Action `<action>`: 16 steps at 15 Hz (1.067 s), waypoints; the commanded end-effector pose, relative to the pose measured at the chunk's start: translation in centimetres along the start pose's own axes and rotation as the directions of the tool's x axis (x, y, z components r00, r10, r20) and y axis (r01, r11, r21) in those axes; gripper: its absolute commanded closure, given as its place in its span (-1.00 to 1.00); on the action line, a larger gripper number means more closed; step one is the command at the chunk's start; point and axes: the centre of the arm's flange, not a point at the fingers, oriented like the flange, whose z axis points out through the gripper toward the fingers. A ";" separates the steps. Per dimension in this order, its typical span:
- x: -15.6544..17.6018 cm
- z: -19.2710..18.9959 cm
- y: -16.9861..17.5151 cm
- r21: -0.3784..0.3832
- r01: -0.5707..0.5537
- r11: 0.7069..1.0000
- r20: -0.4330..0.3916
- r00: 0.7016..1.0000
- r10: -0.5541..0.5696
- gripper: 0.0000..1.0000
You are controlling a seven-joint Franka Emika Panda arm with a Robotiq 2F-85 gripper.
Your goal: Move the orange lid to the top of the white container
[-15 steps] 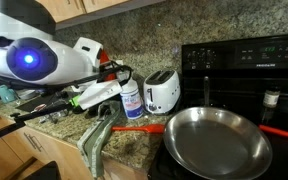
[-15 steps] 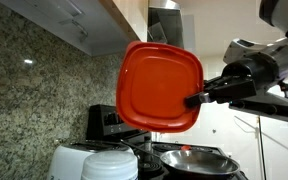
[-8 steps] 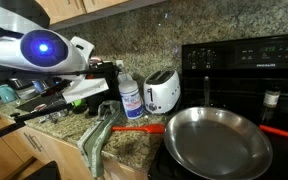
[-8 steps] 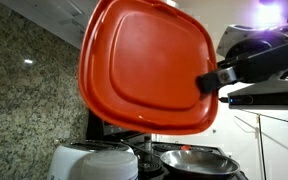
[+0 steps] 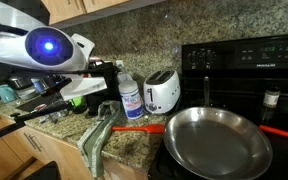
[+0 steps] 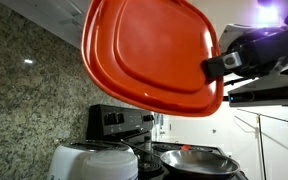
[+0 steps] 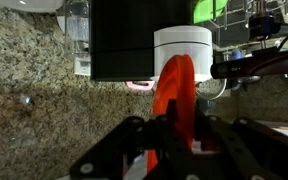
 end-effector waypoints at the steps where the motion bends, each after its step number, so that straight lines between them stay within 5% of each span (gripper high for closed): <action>1: 0.0 0.0 0.0 0.000 0.000 1.000 0.000 1.000 0.000 0.93; 7: 2.9 -0.2 -1.2 0.153 -0.285 0.946 0.020 0.958 0.285 0.93; 12: 5.8 -1.4 -0.2 0.271 -0.484 0.832 0.059 0.871 0.487 0.93; 16: 6.8 -1.9 1.6 0.328 -0.618 0.714 0.086 0.772 0.629 0.93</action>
